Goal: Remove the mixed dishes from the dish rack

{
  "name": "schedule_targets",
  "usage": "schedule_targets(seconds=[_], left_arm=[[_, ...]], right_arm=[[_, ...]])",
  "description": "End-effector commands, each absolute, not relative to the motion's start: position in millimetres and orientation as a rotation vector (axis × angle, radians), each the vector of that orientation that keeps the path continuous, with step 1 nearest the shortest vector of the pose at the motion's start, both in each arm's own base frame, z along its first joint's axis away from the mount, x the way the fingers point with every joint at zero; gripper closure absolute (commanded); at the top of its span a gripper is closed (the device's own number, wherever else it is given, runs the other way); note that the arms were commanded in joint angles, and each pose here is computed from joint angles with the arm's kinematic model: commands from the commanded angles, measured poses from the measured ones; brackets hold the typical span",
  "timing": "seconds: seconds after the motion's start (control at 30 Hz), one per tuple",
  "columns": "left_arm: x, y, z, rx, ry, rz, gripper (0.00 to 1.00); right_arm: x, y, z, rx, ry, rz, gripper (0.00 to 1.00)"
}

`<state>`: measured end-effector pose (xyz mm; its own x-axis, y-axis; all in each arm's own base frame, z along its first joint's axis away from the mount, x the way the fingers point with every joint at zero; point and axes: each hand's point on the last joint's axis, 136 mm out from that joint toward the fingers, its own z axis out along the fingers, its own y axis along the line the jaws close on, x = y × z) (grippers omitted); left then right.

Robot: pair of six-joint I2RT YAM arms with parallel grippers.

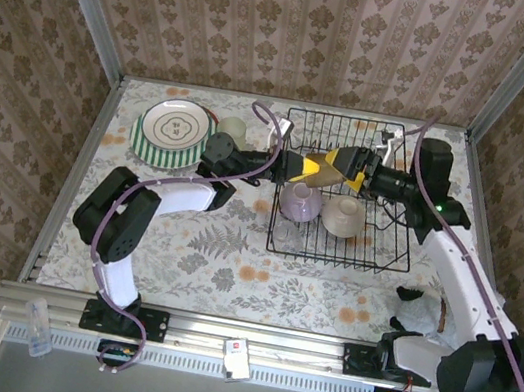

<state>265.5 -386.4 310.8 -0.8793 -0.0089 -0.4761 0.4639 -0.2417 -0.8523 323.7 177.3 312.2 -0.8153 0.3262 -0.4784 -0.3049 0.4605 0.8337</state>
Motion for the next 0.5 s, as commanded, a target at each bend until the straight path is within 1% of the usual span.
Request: schedule_targets(seconds=[0.0,0.2,0.47], left_arm=[[272.1,-378.8,321.4,0.525,1.664,-2.173,1.00],[287.5,-362.7,327.9,0.473,1.652,-2.127,1.00],[302.8,-336.9,335.5,0.437,1.702,-1.971,1.00]], right_arm=[[317.0,167.9,319.7,0.008,2.091,1.251,0.00],[309.0,157.8,323.6,0.021,2.067,1.163,0.00],[303.2,156.4,326.0,-0.001,2.056,1.132,0.00]])
